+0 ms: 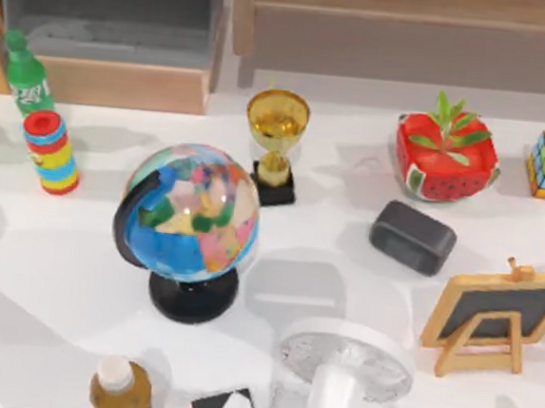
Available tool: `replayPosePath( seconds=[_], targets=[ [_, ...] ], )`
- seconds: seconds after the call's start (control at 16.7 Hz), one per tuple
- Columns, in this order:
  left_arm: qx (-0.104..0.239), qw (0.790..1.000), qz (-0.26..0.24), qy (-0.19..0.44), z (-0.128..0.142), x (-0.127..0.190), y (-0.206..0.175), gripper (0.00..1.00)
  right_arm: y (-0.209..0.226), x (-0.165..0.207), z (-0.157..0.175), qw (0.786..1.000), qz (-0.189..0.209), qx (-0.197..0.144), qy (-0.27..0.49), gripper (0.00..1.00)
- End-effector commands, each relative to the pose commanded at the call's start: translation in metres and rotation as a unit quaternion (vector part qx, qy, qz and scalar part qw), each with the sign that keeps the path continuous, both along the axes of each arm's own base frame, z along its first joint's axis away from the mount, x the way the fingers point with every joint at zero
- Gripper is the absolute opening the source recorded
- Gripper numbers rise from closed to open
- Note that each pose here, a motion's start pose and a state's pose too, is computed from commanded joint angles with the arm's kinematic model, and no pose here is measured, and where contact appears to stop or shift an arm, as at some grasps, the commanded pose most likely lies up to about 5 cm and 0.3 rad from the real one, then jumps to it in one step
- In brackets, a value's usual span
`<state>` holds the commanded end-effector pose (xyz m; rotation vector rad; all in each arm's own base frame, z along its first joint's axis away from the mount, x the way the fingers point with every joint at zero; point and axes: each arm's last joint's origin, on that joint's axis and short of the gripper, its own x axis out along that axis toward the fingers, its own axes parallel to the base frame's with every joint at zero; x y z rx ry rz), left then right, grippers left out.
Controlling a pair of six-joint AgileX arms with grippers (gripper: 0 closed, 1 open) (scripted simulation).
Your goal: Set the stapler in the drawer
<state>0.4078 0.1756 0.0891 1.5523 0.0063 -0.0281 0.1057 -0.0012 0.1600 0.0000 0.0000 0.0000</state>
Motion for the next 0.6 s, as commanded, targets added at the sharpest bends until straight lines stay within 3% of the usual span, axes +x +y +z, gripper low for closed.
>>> replayPosePath(
  seconds=[0.3,0.54,0.6],
  targets=[
    [-0.001,1.0,0.003,0.001,0.0,0.035,-0.001,0.0,0.0,0.0,0.0,1.0,0.0,0.0,0.0,1.0],
    [-0.002,1.0,0.003,0.002,0.0,0.037,-0.001,0.0,0.0,0.0,0.0,1.0,0.0,0.0,0.0,1.0],
    [-0.002,1.0,0.003,0.002,0.0,0.037,-0.001,0.08,0.0,0.0,0.0,1.0,0.0,0.0,0.0,1.0]
  ],
)
